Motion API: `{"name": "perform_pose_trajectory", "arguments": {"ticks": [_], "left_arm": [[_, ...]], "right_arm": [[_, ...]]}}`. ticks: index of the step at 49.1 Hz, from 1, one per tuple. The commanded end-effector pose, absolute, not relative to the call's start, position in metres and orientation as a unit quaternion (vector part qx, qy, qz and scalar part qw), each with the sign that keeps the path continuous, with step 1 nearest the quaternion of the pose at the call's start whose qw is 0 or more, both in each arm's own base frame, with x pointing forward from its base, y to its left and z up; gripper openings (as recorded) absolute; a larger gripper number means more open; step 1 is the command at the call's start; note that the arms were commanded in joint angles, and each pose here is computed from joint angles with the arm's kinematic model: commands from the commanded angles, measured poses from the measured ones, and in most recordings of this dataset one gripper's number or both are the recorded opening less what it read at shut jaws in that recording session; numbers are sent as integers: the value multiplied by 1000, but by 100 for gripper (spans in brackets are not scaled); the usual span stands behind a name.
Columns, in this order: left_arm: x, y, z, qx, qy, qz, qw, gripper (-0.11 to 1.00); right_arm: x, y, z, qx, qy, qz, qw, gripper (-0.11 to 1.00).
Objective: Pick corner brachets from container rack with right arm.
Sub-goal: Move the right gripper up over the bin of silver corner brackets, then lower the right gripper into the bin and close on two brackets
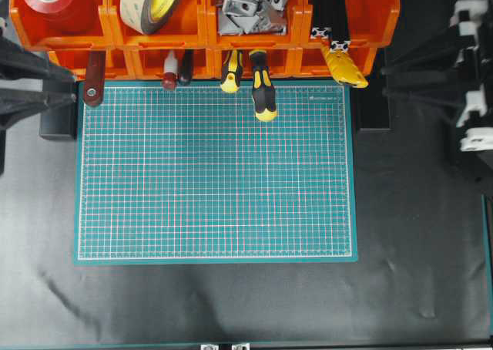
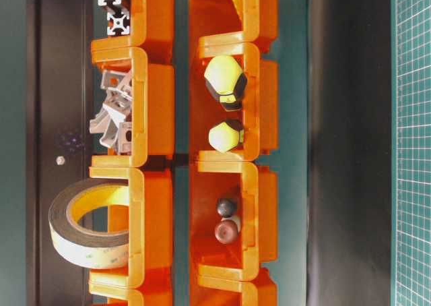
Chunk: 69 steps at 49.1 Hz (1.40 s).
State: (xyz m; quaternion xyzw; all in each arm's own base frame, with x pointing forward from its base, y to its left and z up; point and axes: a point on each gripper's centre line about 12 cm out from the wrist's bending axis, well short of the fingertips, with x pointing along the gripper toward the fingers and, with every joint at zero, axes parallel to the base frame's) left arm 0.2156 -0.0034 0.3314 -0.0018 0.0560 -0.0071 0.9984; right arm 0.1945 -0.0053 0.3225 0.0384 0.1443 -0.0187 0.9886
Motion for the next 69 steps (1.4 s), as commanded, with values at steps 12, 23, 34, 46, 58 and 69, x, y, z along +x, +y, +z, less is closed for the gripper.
{"name": "perform_pose_trajectory", "arguments": {"ticks": [12, 23, 34, 46, 58, 69], "left_arm": [[206, -12, 346, 2, 90, -27, 996, 7], [204, -11, 341, 2, 113, -25, 993, 7], [204, -11, 338, 1, 123, -24, 992, 7], [204, -11, 337, 1, 128, -24, 991, 7], [203, -11, 337, 0, 127, -24, 992, 7], [203, -11, 338, 0, 126, -24, 992, 7]], "right_arm": [[203, -19, 408, -10, 234, -60, 970, 33], [227, -44, 426, -43, 314, -126, 940, 67], [260, -58, 426, -35, 349, -146, 925, 83], [307, -74, 419, -19, 377, -162, 912, 82], [348, -83, 403, -15, 419, -164, 893, 82], [372, -91, 390, -11, 457, -169, 873, 82]]}}
